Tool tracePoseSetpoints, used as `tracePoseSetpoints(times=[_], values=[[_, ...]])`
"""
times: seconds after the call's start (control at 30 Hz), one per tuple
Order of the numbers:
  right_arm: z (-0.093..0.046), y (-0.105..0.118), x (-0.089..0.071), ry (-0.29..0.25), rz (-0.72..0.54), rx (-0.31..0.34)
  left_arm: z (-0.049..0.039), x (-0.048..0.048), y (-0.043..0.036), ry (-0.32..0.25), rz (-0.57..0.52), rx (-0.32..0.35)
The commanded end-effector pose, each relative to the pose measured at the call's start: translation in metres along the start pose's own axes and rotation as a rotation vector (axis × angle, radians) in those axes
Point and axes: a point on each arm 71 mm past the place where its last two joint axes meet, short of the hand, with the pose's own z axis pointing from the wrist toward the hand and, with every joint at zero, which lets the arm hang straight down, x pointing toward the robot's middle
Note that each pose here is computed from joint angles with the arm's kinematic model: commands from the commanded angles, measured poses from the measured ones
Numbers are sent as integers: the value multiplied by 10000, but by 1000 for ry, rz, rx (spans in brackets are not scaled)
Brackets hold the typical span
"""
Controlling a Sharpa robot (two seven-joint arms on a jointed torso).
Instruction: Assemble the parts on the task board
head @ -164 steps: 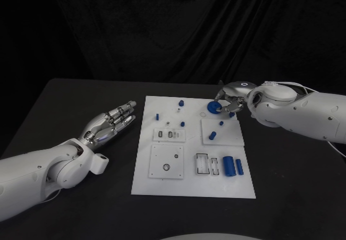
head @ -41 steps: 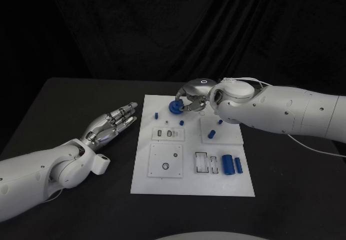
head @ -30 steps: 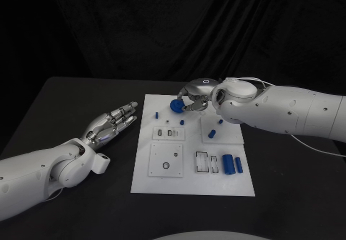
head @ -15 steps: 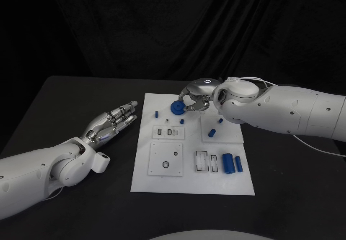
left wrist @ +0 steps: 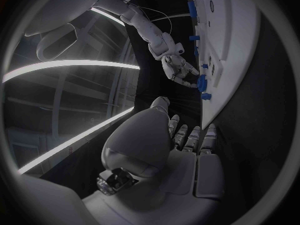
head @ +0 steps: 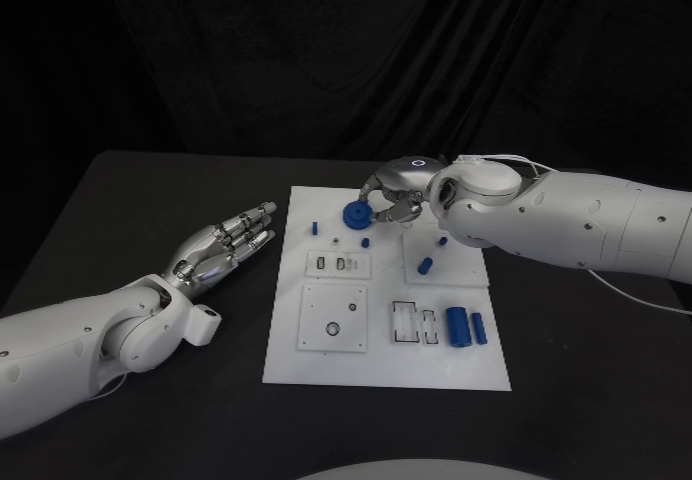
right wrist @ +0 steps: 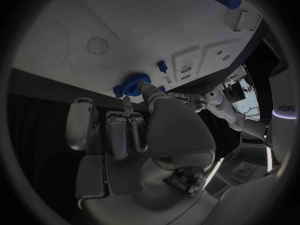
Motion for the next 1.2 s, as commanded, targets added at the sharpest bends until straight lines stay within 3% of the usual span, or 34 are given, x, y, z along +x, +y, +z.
tracePoseSetpoints(times=[0.03, 0.3, 1.2], values=[[-30, -22, -10, -32, -1, 2, -11, 12, -59, 10, -8, 87], [-113, -91, -40, -53, 2, 1, -27, -4, -59, 5, -5, 84], [19, 20, 83, 68, -5, -22, -1, 19, -48, 13, -11, 84]])
